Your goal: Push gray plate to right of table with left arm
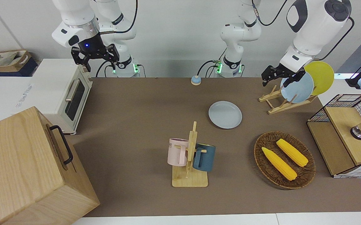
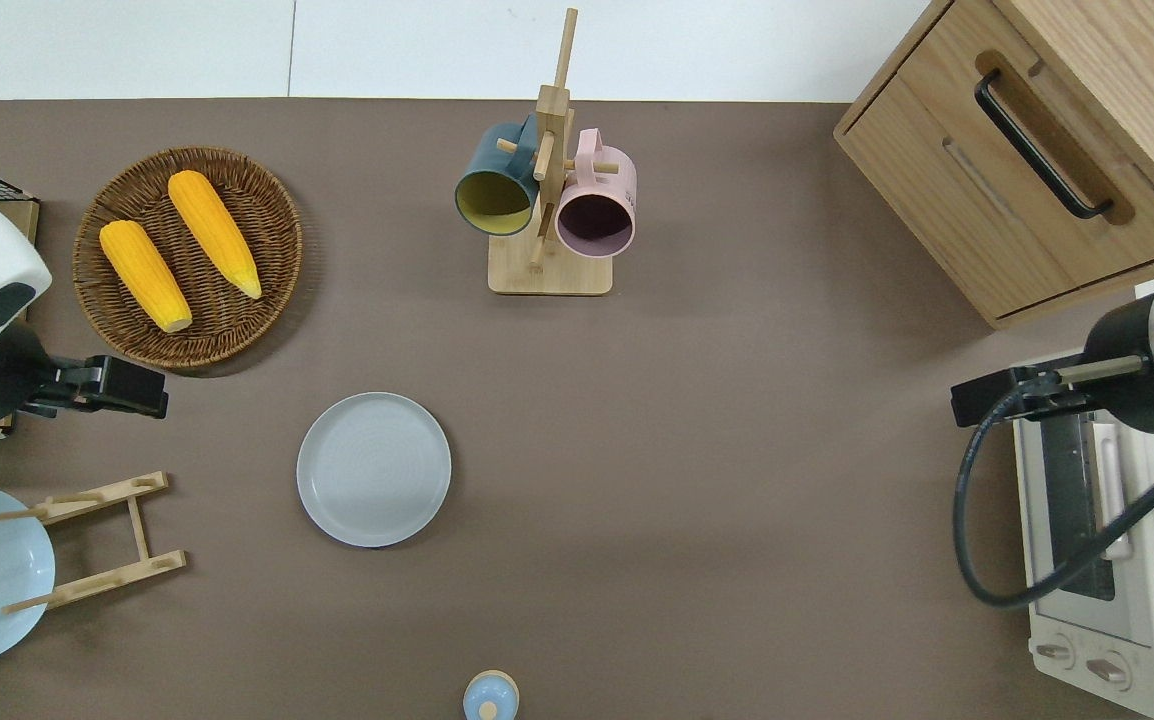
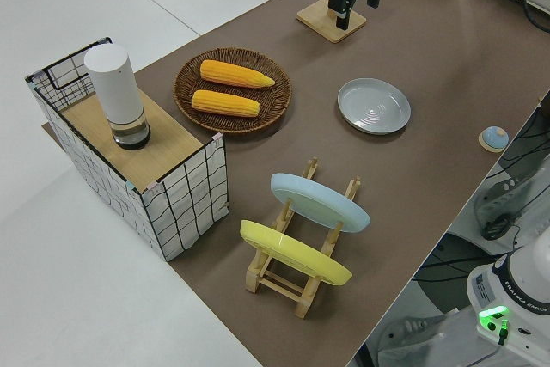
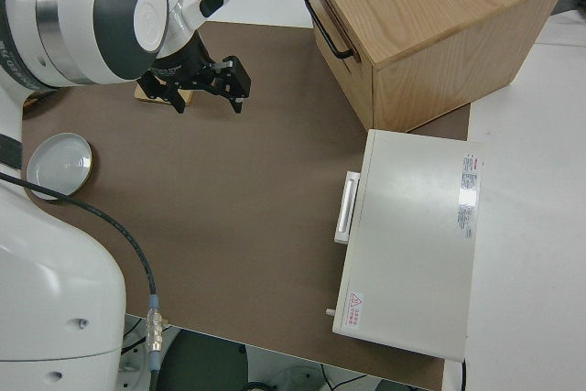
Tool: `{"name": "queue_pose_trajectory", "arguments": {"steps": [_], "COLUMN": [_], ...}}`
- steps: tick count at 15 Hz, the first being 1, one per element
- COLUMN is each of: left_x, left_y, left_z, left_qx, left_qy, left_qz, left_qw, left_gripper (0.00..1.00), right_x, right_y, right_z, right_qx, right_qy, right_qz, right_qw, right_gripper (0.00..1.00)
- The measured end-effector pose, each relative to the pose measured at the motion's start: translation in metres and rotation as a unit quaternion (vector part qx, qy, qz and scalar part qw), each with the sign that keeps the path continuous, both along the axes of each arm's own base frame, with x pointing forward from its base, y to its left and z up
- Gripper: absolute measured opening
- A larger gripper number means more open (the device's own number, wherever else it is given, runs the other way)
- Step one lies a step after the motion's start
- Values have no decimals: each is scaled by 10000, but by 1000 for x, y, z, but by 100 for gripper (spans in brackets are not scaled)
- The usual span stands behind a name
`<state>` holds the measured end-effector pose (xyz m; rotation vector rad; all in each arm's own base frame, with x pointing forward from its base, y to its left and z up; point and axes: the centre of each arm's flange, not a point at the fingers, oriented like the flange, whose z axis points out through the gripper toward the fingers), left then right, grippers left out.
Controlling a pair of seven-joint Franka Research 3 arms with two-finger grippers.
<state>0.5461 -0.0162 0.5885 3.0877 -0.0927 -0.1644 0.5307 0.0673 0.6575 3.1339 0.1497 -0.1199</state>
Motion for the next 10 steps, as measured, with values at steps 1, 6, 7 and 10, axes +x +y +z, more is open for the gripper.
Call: {"name": "queue_pose_trajectory", "arguments": {"steps": [1,6,7,10], "left_x": [-7,-27,-31,-40], "left_y": [0,-7,-10,-20], "left_z": [-2,-27,-36,-68], "left_qx": [2,26,33,54], "left_qy": [9,-101,-143,-252], "left_qz": [6,146,171,202], "left_qw": [10000,9998,9997,9995], "left_gripper": [100,100,100,100], "right_x": [0,0,0,0], "right_y": [0,0,0,0], "right_z": [0,0,0,0], "right_qx": [0,0,0,0], "right_qy": [0,0,0,0], "right_qz": [0,0,0,0], "right_qw": [10000,10000,10000,10000], "right_gripper": [99,99,99,99]}}
